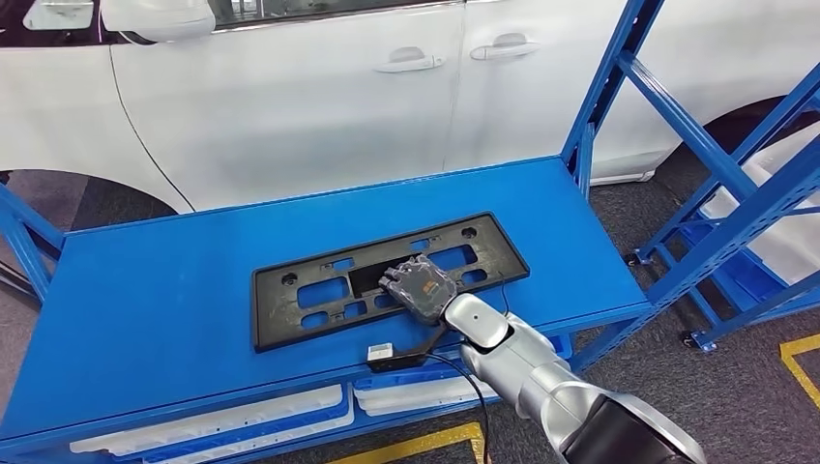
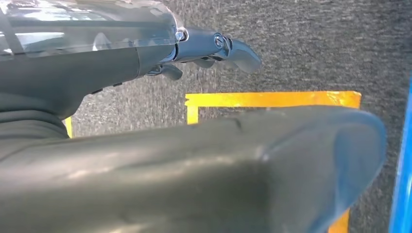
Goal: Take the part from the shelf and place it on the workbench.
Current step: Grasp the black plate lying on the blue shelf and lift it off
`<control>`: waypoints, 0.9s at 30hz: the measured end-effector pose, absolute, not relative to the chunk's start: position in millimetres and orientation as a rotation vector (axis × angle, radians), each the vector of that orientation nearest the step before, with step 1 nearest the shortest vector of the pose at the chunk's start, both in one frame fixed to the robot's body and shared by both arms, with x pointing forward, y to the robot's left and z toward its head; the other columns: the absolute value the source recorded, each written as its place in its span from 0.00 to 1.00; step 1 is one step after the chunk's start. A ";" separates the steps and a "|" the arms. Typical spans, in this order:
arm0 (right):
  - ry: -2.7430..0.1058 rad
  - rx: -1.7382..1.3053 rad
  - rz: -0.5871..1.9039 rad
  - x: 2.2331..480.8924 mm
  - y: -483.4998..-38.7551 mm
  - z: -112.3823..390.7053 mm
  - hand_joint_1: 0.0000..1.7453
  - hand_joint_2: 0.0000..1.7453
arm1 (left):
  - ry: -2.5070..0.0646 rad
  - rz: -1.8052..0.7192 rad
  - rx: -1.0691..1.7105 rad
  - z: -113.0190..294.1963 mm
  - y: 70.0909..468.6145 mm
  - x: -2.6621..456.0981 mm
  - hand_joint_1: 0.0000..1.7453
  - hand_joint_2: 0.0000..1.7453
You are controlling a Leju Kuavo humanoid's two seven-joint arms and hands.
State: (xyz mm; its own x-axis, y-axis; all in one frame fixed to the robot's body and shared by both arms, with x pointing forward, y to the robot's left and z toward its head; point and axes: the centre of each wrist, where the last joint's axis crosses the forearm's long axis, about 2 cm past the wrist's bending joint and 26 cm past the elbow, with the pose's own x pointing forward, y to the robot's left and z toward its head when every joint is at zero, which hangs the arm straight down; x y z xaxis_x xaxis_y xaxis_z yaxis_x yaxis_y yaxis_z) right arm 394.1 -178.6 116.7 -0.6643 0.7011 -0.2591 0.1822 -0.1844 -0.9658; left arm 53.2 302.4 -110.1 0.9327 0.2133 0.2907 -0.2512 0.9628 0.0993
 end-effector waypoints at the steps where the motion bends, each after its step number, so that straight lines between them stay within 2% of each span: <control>1: -1.712 -1.017 1.907 394.5 -179.2 117.1 1.00 1.00 | -0.294 0.235 0.135 -110.1 302.6 53.3 0.00 0.50; 3: -1.711 -1.016 1.903 394.8 -181.0 117.1 1.00 1.00 | -0.326 0.225 0.133 -110.2 303.0 52.9 0.00 1.00; 8: -1.751 -1.013 1.844 393.8 -188.3 115.8 1.00 1.00 | -0.367 0.219 0.134 -110.3 304.9 51.9 0.00 1.00; 12: -1.931 -0.894 1.601 398.4 -194.8 135.4 1.00 1.00 | -0.371 0.236 0.093 -110.2 306.3 52.8 0.00 1.00; 15: -2.187 -0.564 1.223 396.5 -201.5 162.4 1.00 1.00 | -0.344 0.271 0.044 -110.4 305.7 51.6 0.00 1.00; 18: -2.433 0.024 0.708 380.7 -205.2 206.0 1.00 1.00 | -0.306 0.317 0.029 -110.6 306.7 49.9 0.00 1.00; 20: -2.549 0.416 0.457 364.5 -205.1 243.6 1.00 1.00 | -0.294 0.339 0.035 -110.8 307.7 48.2 0.00 1.00; 23: -2.714 0.710 0.402 331.7 -205.5 289.1 1.00 1.00 | -0.298 0.355 0.044 -111.0 308.2 46.1 0.00 1.00; 27: -2.868 0.777 0.470 299.5 -204.4 320.3 1.00 1.00 | -0.328 0.360 0.045 -110.7 307.5 48.5 0.00 1.00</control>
State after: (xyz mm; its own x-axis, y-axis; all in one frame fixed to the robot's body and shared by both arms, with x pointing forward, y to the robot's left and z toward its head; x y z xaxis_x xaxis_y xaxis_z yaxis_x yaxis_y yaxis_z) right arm 299.5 -204.4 320.3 -0.8584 -0.4694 0.2067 -0.5108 0.8187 -0.2624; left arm 48.5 307.5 -110.7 0.8840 0.3383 0.3227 -0.3527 0.9356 -0.0150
